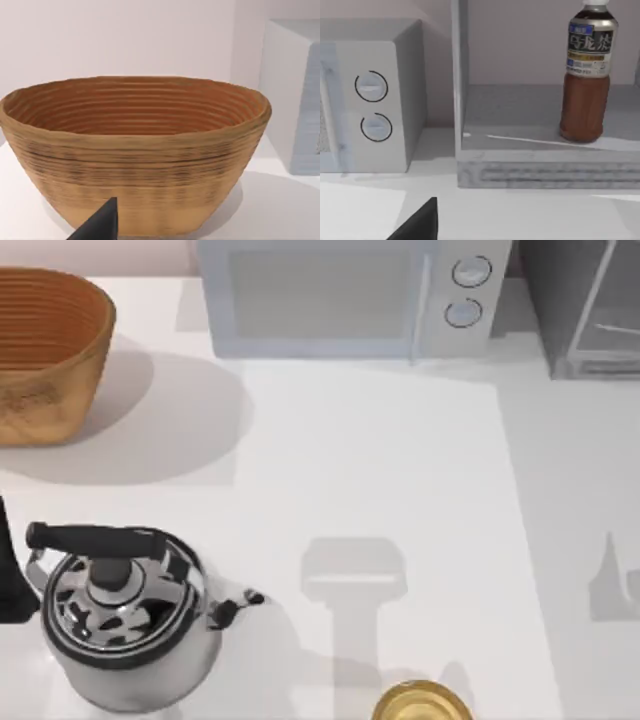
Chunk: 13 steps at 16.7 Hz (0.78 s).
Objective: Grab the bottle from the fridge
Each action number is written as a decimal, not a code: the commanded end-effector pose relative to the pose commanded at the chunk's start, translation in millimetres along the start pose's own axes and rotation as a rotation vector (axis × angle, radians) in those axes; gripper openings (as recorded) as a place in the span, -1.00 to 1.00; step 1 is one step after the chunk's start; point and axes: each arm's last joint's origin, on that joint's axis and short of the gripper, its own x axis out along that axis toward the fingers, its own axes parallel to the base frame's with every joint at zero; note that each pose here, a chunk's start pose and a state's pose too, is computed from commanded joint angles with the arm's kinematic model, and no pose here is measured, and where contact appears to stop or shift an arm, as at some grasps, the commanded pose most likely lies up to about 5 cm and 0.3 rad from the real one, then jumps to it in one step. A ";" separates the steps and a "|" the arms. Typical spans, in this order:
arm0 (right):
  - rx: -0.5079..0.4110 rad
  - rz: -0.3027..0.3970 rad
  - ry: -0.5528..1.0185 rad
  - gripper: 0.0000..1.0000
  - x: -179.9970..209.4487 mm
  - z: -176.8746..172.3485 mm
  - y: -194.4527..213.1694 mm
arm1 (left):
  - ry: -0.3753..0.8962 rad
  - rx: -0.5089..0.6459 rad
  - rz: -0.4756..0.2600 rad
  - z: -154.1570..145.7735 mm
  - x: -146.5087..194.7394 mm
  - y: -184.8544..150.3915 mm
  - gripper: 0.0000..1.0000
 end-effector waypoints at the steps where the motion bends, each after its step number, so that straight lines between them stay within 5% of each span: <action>1: 0.000 0.000 0.000 1.00 0.0 0.0 0.0 | 0.000 0.000 0.000 0.0 0.0 0.0 1.00; 13: -0.011 -0.004 -0.013 1.00 45.4 16.3 -24.5 | 0.000 0.000 0.000 0.0 0.0 0.0 1.00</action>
